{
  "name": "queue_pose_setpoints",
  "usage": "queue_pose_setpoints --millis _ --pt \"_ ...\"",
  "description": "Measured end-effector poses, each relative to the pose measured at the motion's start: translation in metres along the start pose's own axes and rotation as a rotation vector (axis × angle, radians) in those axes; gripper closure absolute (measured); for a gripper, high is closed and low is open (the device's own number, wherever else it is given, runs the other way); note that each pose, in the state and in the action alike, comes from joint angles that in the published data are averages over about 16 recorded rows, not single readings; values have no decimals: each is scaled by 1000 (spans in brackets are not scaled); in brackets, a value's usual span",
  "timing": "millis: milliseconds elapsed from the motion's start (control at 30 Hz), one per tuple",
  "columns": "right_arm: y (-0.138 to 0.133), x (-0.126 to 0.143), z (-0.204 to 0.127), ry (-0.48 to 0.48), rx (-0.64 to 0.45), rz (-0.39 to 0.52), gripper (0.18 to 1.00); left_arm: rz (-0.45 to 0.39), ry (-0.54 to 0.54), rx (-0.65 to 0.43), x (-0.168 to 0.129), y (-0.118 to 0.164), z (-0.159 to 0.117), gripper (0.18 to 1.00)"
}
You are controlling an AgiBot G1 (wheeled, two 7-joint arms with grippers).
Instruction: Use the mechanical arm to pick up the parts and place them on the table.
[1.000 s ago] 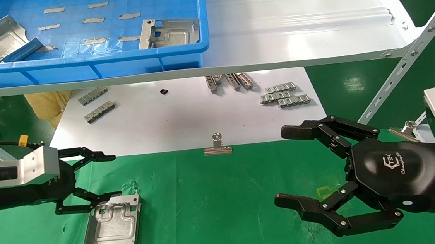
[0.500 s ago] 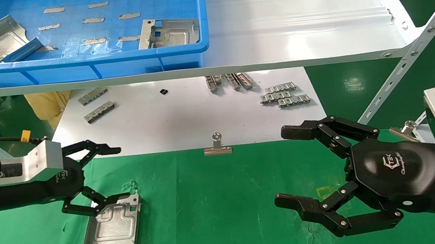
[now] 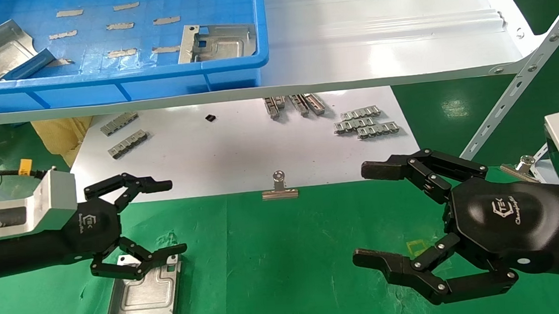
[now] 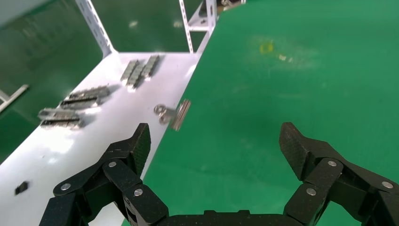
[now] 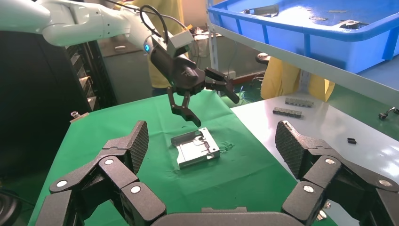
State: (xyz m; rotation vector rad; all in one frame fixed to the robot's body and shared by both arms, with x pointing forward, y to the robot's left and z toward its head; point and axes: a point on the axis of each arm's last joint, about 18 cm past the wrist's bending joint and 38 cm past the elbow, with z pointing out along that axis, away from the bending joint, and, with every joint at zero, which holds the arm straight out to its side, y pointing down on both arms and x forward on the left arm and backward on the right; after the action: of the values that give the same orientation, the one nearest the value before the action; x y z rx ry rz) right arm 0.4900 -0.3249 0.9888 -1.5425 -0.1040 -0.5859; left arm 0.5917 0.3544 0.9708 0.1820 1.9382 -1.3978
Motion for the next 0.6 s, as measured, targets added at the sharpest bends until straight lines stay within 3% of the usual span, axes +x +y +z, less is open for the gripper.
queue_pose_setpoints --millis 600 --pt "0 0 0 0 0 0 178 -85 55 160 36 -45 -1 183"
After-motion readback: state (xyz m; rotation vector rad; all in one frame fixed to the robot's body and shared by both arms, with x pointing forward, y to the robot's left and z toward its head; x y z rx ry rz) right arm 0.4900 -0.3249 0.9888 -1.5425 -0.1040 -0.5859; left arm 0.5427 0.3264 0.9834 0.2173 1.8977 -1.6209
